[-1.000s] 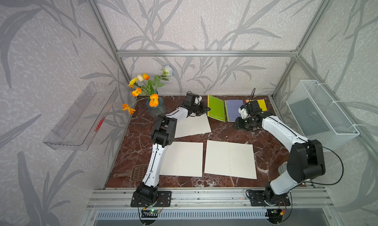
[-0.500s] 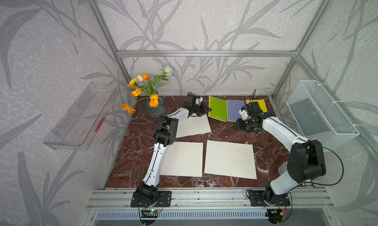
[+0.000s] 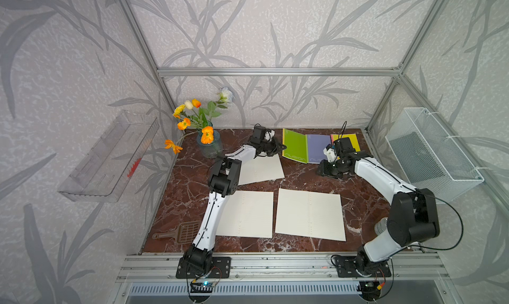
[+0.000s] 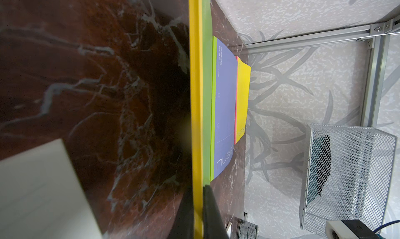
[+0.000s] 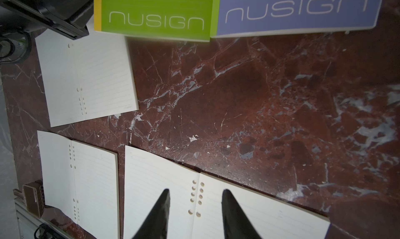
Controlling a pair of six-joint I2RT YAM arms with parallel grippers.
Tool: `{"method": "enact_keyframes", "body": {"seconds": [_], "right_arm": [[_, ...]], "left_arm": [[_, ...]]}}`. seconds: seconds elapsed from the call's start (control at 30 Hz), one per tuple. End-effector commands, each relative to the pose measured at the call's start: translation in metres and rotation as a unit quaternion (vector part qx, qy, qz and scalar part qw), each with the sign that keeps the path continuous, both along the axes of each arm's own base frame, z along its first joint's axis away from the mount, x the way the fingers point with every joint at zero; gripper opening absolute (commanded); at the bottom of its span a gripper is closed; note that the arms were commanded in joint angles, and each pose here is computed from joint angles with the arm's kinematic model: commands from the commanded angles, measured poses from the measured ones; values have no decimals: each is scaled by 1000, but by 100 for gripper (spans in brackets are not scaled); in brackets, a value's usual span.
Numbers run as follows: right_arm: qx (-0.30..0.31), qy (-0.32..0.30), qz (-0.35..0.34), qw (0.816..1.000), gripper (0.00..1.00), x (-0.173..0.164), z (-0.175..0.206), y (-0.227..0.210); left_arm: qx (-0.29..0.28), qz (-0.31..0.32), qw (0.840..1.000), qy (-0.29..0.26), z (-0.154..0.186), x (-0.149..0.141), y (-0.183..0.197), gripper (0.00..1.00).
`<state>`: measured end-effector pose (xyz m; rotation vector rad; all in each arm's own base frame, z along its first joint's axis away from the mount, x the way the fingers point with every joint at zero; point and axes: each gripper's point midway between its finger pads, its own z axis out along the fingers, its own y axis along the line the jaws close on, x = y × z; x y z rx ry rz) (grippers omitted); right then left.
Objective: Close the notebook
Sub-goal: Place the notebook at the center of the board.
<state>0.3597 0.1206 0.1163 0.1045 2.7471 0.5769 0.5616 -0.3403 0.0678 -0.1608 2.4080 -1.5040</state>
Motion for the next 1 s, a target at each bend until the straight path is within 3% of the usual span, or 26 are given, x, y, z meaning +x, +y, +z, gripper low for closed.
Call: {"method": "enact_keyframes", "body": {"seconds": [0.0, 0.6, 0.77, 0.97], "right_arm": [[6, -11, 4, 1000, 40, -3, 8, -1], [13, -5, 8, 1000, 41, -2, 6, 1], [15, -4, 9, 1000, 41, -1, 5, 2], [18, -3, 8, 1000, 41, -1, 4, 2]], "left_arm": [[-4, -6, 1000, -13, 5, 2, -8, 8], [5, 13, 1000, -9, -4, -2, -10, 8], [19, 15, 1000, -10, -6, -5, -6, 23], [26, 19, 999, -18, 1, -2, -1, 29]]}}
